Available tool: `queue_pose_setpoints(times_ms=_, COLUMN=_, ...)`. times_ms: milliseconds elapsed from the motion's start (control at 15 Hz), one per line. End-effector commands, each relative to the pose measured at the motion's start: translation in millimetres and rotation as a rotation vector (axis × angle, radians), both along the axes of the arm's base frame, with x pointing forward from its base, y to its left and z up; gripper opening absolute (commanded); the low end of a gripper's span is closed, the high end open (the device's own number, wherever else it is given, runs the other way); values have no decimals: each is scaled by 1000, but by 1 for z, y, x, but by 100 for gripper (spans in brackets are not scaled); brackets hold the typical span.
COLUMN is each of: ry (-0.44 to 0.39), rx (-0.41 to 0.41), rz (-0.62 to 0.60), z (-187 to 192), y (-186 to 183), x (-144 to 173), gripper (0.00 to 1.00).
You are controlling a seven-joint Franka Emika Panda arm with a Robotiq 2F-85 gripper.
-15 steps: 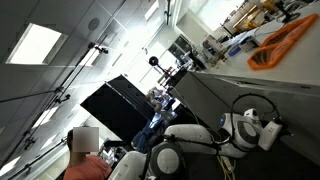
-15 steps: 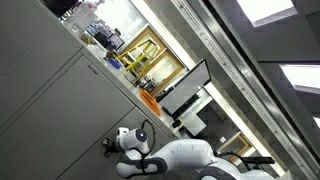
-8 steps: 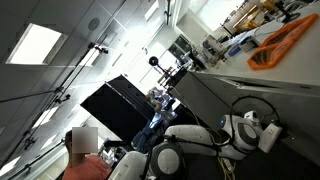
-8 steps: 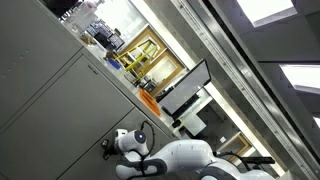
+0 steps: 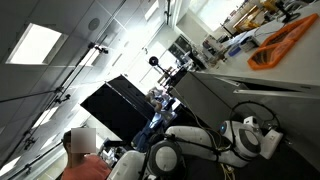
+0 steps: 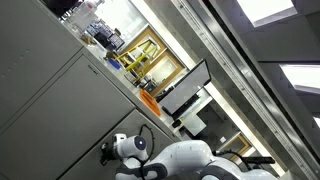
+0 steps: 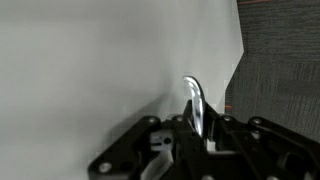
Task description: Open the right cupboard door
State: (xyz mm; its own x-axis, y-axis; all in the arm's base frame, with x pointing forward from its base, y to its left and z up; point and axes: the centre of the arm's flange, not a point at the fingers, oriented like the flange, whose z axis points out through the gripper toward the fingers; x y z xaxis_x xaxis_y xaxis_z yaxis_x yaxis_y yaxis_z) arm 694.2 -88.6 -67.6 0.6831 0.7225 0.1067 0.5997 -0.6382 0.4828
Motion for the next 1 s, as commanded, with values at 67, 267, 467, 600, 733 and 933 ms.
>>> queue_pose_setpoints(times_ms=67, ry=11, rx=-50, rz=-3, z=19, y=-7, x=-40, gripper=3)
queue_pose_setpoints(times_ms=267, ry=3, rx=-69, rz=-8, z=24, y=-10, x=-54, gripper=3)
queue_pose_setpoints(times_ms=467, ry=-6, rx=-81, rz=-6, z=26, y=-7, x=-68, gripper=3)
queue_pose_setpoints(times_ms=600, ry=-10, rx=-89, rz=-4, z=27, y=-5, x=-79, gripper=3)
queue_pose_setpoints(times_ms=733, ry=-17, rx=-93, rz=-6, z=28, y=-4, x=-92, gripper=3)
queue_pose_setpoints(times_ms=933, ry=-32, rx=-96, rz=-20, z=29, y=-1, x=-110, gripper=3)
